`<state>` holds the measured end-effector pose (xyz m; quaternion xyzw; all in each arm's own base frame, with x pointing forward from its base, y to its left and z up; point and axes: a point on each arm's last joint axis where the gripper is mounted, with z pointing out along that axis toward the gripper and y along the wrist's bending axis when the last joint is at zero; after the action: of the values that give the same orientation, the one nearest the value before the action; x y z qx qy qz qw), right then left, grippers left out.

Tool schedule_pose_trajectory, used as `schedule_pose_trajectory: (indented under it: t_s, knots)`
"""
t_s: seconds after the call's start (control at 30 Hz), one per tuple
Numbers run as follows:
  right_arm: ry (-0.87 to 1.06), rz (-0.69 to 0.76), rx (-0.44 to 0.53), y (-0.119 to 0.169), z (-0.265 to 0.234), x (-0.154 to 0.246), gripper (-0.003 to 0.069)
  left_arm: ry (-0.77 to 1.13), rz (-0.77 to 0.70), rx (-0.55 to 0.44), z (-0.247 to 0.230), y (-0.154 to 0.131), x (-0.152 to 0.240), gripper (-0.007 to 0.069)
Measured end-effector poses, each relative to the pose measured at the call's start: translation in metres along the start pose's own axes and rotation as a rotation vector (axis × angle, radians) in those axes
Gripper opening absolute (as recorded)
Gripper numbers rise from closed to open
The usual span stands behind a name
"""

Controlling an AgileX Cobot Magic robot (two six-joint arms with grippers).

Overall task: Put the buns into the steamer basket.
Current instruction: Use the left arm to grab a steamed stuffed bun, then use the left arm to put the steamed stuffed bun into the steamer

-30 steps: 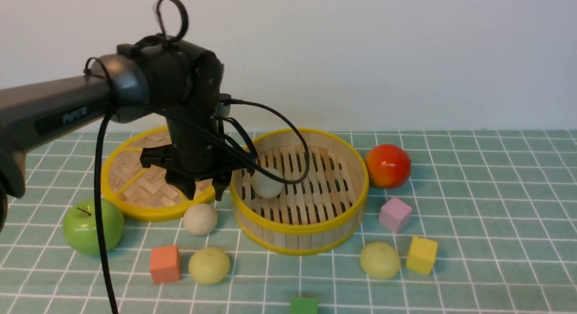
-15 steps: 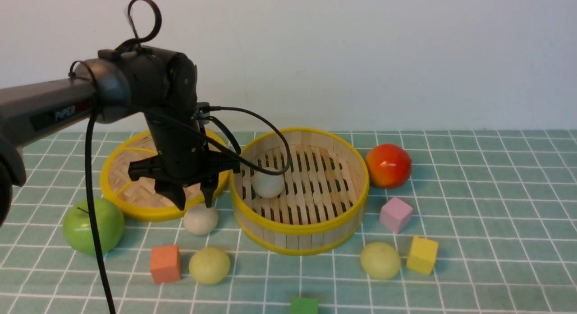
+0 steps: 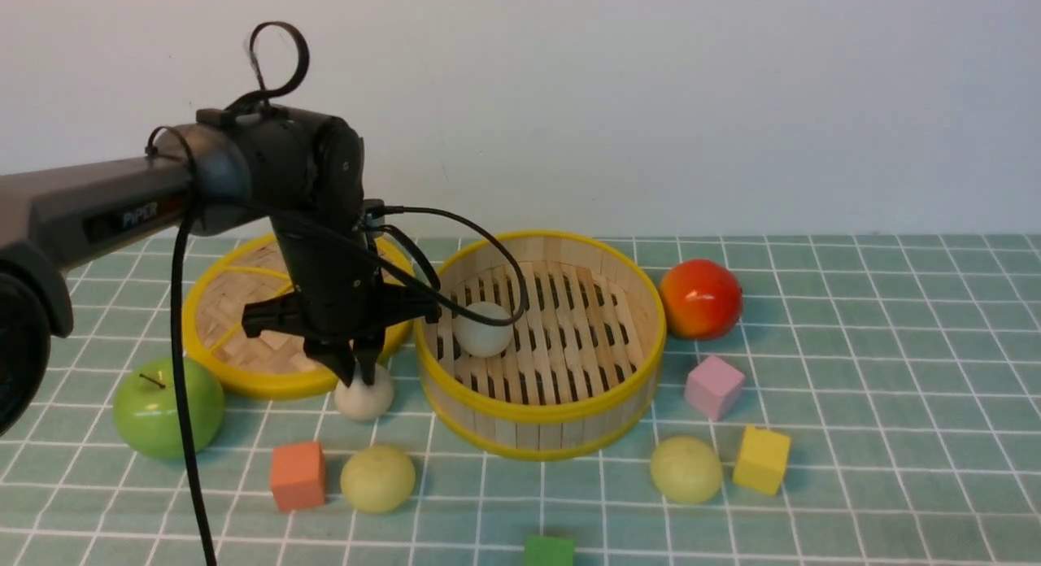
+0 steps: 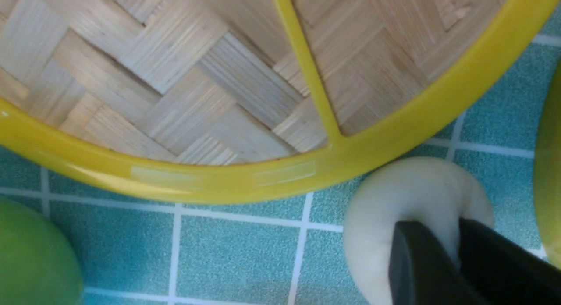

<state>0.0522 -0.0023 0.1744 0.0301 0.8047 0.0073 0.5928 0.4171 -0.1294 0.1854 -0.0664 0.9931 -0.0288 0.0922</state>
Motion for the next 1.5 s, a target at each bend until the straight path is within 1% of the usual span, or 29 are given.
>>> schedule_pose_trajectory:
  t_s: [0.03, 0.07, 0.27, 0.37, 0.43, 0.53, 0.57, 0.63, 0.7, 0.83, 1.0, 1.13, 1.23, 1.37, 1.43, 1.5]
  knots:
    - [0.0, 0.0, 0.0, 0.0, 0.0, 0.0, 0.0041, 0.008, 0.0, -0.004, 0.0, 0.0, 0.001, 0.0016]
    - [0.0, 0.0, 0.0, 0.0, 0.0, 0.0, 0.0041, 0.014, 0.001, -0.006, 0.0, 0.001, 0.001, 0.0]
    - [0.0, 0.0, 0.0, 0.0, 0.0, 0.0, 0.0041, 0.032, 0.013, -0.017, -0.007, 0.002, 0.004, -0.0004]
    - [0.0, 0.0, 0.0, 0.0, 0.0, 0.0, 0.0041, 0.01, 0.018, -0.015, -0.027, 0.004, 0.006, -0.0004]
    - [0.0, 0.0, 0.0, 0.0, 0.0, 0.0, 0.0041, -0.038, 0.017, 0.006, -0.05, 0.005, 0.006, -0.0004]
    - [0.0, 0.0, 0.0, 0.0, 0.0, 0.0, 0.0041, -0.108, 0.017, 0.055, -0.083, 0.005, 0.009, -0.0004]
    - [0.0, 0.0, 0.0, 0.0, 0.0, 0.0, 0.0041, -0.141, 0.018, 0.091, -0.099, 0.005, 0.012, -0.0004]
    - [0.0, 0.0, 0.0, 0.0, 0.0, 0.0, 0.0041, -0.16, 0.023, 0.122, -0.11, 0.004, 0.013, -0.0004]
    - [0.0, 0.0, 0.0, 0.0, 0.0, 0.0, 0.0041, -0.186, 0.048, 0.206, -0.128, -0.006, 0.02, -0.0004]
    - [0.0, 0.0, 0.0, 0.0, 0.0, 0.0, 0.0041, -0.209, 0.138, 0.291, -0.137, -0.039, 0.031, -0.0004]
    - [0.0, 0.0, 0.0, 0.0, 0.0, 0.0, 0.0041, -0.222, 0.239, 0.351, -0.127, -0.089, 0.039, -0.0003]
    - [0.0, 0.0, 0.0, 0.0, 0.0, 0.0, 0.0041, -0.216, 0.266, 0.365, -0.102, -0.119, 0.032, 0.0]
    - [0.0, 0.0, 0.0, 0.0, 0.0, 0.0, 0.0041, -0.201, 0.232, 0.366, -0.079, -0.132, 0.023, 0.0002]
    - [0.0, 0.0, 0.0, 0.0, 0.0, 0.0, 0.0041, -0.168, 0.198, 0.364, -0.057, -0.138, 0.018, 0.0006]
    - [0.0, 0.0, 0.0, 0.0, 0.0, 0.0, 0.0041, -0.13, 0.173, 0.363, -0.037, -0.142, 0.017, 0.002]
    - [0.0, 0.0, 0.0, 0.0, 0.0, 0.0, 0.0041, -0.117, 0.152, 0.365, -0.027, -0.144, 0.017, 0.0043]
